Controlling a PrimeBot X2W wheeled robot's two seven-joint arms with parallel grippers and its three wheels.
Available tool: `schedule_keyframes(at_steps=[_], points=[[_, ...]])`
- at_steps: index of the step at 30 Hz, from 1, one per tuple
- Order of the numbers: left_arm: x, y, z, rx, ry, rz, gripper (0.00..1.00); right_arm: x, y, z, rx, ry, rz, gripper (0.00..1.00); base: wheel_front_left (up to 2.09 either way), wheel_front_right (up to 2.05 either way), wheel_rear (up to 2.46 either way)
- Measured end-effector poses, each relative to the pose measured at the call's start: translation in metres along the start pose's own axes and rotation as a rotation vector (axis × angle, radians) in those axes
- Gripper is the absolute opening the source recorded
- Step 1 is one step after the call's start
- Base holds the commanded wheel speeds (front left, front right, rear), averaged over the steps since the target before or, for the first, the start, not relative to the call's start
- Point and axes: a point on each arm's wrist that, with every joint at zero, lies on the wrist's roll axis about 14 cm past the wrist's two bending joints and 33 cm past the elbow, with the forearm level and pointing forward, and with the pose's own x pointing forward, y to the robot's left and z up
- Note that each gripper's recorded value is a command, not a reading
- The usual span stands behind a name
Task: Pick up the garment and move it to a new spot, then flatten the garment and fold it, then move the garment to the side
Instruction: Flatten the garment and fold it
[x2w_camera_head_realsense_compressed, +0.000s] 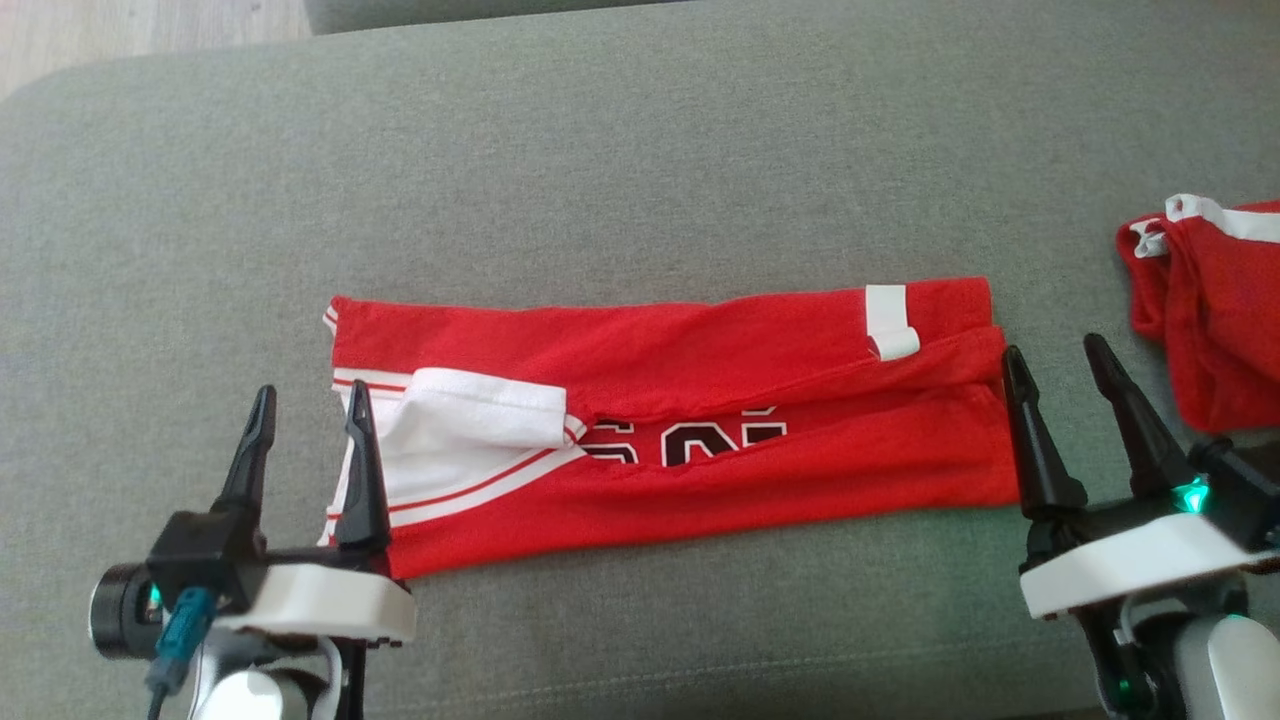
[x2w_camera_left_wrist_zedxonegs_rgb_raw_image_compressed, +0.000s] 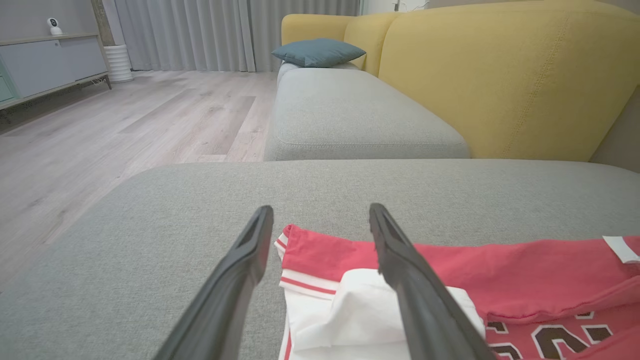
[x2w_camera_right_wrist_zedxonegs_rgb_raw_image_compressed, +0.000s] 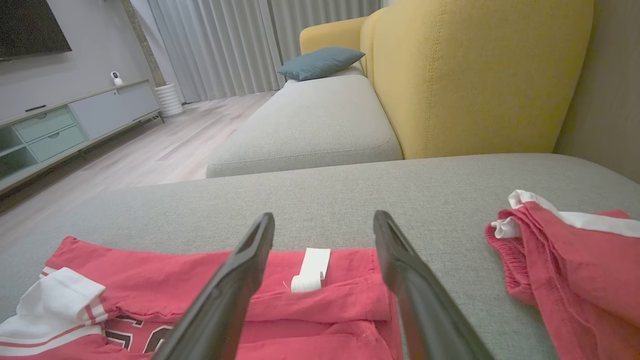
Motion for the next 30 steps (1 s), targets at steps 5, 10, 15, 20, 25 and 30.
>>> schedule_keyframes(at_steps=[5, 10, 15, 20, 25, 30], points=[[0.001, 0.001, -0.002, 0.0, 0.005, 0.007, 1.0, 0.001, -0.005, -0.008, 0.002, 0.029, -0.015, 1.0, 0.0, 0.0, 0.0], [0.005, 0.001, -0.008, 0.005, 0.021, 0.007, 1.0, 0.003, -0.02, -0.039, 0.025, 0.138, -0.055, 1.0, 0.0, 0.0, 0.0], [0.016, 0.002, -0.013, 0.006, 0.023, 0.006, 1.0, 0.02, -0.034, -0.062, 0.047, 0.222, -0.083, 1.0, 0.0, 0.0, 0.0], [0.027, 0.001, -0.017, 0.006, 0.022, -0.004, 1.0, 0.045, -0.044, -0.07, 0.064, 0.266, -0.091, 1.0, 0.0, 0.0, 0.0], [0.028, 0.0, -0.029, 0.004, 0.051, -0.007, 1.0, 0.045, -0.047, -0.11, 0.093, 0.436, -0.103, 1.0, 0.0, 0.0, 0.0], [0.034, 0.0, -0.03, 0.006, 0.045, -0.012, 1.0, 0.044, -0.042, -0.128, 0.121, 0.504, -0.095, 1.0, 0.0, 0.0, 0.0]])
